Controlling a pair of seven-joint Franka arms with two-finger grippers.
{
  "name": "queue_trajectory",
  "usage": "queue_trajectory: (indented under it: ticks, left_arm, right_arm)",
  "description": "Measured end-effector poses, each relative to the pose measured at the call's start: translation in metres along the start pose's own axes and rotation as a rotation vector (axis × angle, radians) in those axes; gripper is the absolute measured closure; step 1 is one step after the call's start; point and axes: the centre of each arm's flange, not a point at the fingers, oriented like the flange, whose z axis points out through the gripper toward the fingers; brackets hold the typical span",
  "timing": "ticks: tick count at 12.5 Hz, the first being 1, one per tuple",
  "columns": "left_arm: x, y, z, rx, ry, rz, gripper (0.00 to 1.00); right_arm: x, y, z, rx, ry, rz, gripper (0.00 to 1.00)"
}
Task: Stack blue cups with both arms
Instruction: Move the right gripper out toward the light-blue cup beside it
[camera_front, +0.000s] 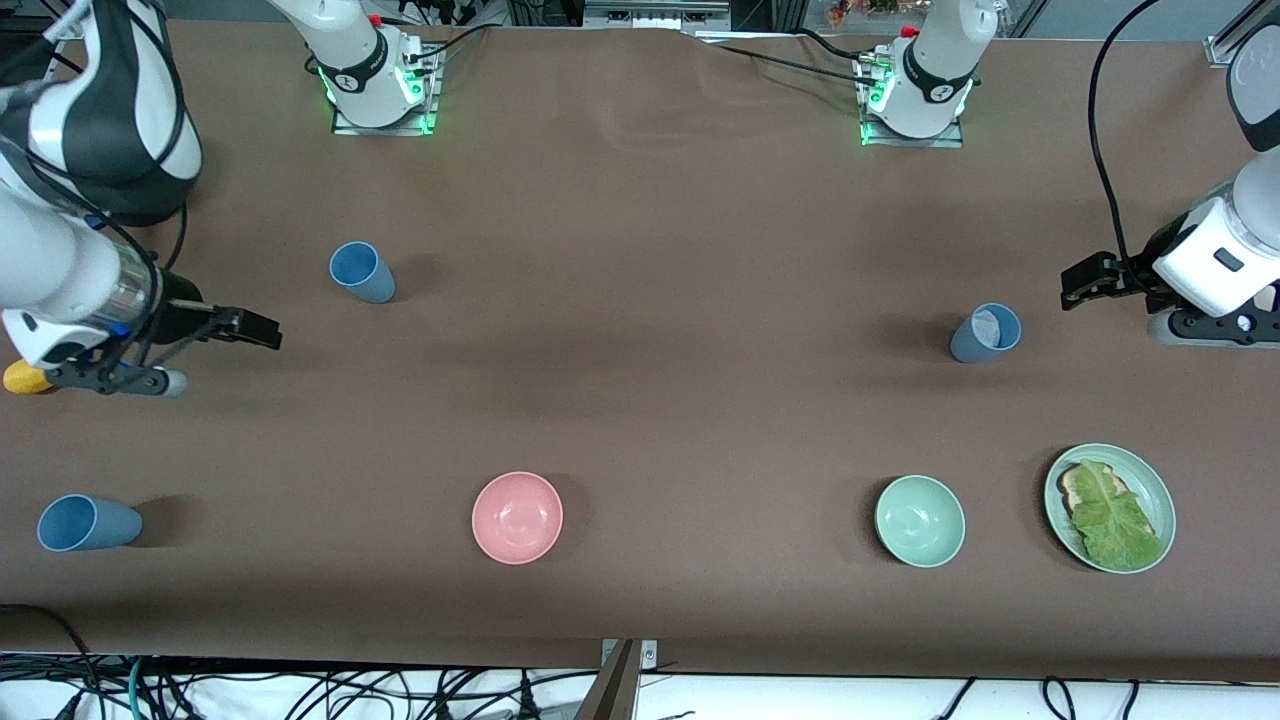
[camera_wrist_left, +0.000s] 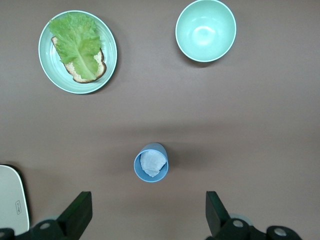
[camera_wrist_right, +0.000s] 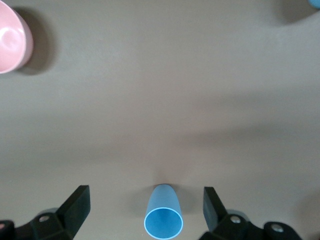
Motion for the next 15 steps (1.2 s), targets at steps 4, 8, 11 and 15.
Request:
queue_trajectory:
  ticks: [4, 8, 11, 15]
  left_arm:
    - [0.000, 0.000, 0.000, 0.000, 0.000, 0.000, 0.00]
    - [0.000, 0.000, 0.000, 0.000, 0.000, 0.000, 0.00]
    - [0.000, 0.000, 0.000, 0.000, 0.000, 0.000, 0.00]
    - [0.000, 0.000, 0.000, 0.000, 0.000, 0.000, 0.00]
  right_arm:
    - [0.009, 0.005, 0.025, -0.004, -0.041, -0.036, 0.00]
    - [-0.005, 0.011, 0.056, -0.008, -0.073, -0.067, 0.00]
    - [-0.037, 0.016, 0.082, -0.009, -0.042, -0.068, 0.00]
    - [-0.073, 0.022, 0.109, -0.013, -0.030, -0.065, 0.00]
